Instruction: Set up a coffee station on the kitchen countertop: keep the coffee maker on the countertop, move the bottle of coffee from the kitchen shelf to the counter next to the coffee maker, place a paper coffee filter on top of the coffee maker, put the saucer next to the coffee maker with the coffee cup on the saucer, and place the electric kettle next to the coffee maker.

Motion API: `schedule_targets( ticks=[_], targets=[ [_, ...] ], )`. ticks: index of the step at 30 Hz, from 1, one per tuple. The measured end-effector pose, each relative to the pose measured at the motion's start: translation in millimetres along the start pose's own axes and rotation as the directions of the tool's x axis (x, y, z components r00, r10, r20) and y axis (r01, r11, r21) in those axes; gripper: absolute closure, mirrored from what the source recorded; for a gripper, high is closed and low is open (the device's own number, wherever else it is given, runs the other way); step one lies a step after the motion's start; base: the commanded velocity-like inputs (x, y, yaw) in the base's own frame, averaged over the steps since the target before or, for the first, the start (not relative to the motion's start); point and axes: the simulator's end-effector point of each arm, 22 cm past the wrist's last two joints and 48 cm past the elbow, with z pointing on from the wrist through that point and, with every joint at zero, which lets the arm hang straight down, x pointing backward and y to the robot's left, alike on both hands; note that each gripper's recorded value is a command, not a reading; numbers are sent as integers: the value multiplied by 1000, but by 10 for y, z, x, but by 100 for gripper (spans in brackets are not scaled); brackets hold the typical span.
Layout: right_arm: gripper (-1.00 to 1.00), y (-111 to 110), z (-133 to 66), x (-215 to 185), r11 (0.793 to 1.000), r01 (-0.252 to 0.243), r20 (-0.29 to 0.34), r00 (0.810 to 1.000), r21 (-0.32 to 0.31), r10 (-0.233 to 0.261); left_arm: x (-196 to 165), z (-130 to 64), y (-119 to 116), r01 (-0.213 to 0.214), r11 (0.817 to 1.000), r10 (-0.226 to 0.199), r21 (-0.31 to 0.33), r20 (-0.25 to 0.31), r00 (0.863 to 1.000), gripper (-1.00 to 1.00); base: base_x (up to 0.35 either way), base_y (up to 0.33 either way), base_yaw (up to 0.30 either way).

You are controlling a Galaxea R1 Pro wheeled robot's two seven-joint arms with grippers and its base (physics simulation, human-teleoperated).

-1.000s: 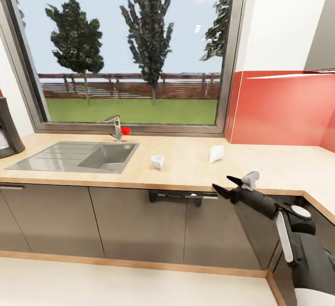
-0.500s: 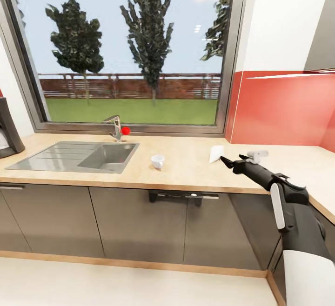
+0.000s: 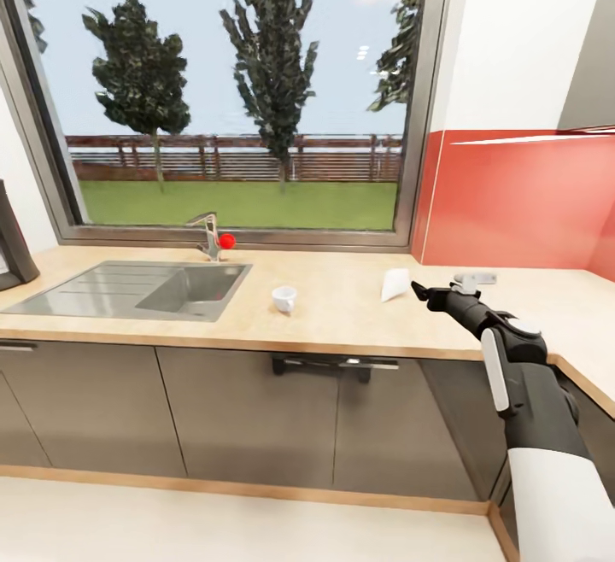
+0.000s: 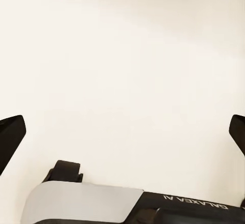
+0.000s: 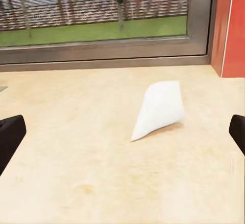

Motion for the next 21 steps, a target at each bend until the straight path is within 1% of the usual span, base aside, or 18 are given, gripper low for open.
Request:
schedule_targets(
  ticks=[5, 8, 15, 21],
  targets=[
    [-100, 9, 0, 51, 1000, 2, -10, 1000, -1, -2, 76, -2, 11, -2, 1000, 2, -2, -16, 1000, -100, 25, -23, 0],
    [-100, -5, -11, 124, 1000, 4, -22, 1000, 3, -4, 141, -6, 19, -5, 1000, 4, -4, -29, 1000, -100, 130, -105, 0],
    [-100, -38, 0, 211, 1000, 2, -39, 999, 8, -2, 158, -5, 15, -6, 1000, 6, -3, -33, 999, -100, 41, -30, 0],
    [-100, -29, 44, 397, 1000, -15, -78, 997, 4, 15, 158, -6, 21, -5, 1000, 5, -4, -32, 999, -100, 144, -57, 0]
  ],
)
